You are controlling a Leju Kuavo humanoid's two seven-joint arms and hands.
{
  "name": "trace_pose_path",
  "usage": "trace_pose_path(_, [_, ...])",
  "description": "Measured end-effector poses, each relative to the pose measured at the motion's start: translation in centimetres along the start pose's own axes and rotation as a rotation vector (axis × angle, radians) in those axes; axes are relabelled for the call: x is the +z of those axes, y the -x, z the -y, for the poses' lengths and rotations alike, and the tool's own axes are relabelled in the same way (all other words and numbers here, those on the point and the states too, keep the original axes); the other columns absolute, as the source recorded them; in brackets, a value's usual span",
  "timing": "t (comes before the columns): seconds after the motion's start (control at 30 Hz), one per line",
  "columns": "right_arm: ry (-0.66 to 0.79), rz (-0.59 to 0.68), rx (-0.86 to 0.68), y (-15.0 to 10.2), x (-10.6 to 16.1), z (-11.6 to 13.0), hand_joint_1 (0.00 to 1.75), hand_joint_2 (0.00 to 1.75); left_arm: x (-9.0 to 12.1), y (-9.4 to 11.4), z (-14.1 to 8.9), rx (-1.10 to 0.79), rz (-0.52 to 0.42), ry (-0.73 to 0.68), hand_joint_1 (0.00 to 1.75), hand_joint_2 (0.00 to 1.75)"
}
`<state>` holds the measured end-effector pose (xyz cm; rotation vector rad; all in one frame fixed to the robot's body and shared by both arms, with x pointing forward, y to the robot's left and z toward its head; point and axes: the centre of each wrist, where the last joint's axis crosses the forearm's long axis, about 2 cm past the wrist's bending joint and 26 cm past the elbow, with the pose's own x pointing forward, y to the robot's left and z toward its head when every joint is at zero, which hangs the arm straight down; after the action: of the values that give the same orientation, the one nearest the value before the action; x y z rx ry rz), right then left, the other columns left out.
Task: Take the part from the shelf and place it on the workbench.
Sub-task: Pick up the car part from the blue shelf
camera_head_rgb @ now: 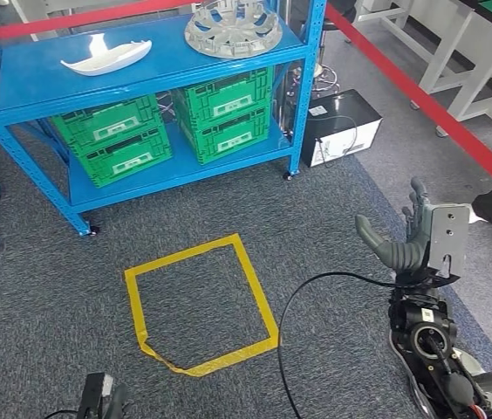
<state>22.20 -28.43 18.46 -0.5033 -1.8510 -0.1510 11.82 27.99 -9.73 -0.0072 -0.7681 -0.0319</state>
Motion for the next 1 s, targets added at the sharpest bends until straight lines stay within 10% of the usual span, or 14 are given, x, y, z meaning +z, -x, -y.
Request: trace_pose_path(1.0, [0.003,0.013,0.010,0.03,0.15,0.40,0.00,1.75,0.32,0.58,-0.43,0.000,-0.033,-0.005,0.00,0.00])
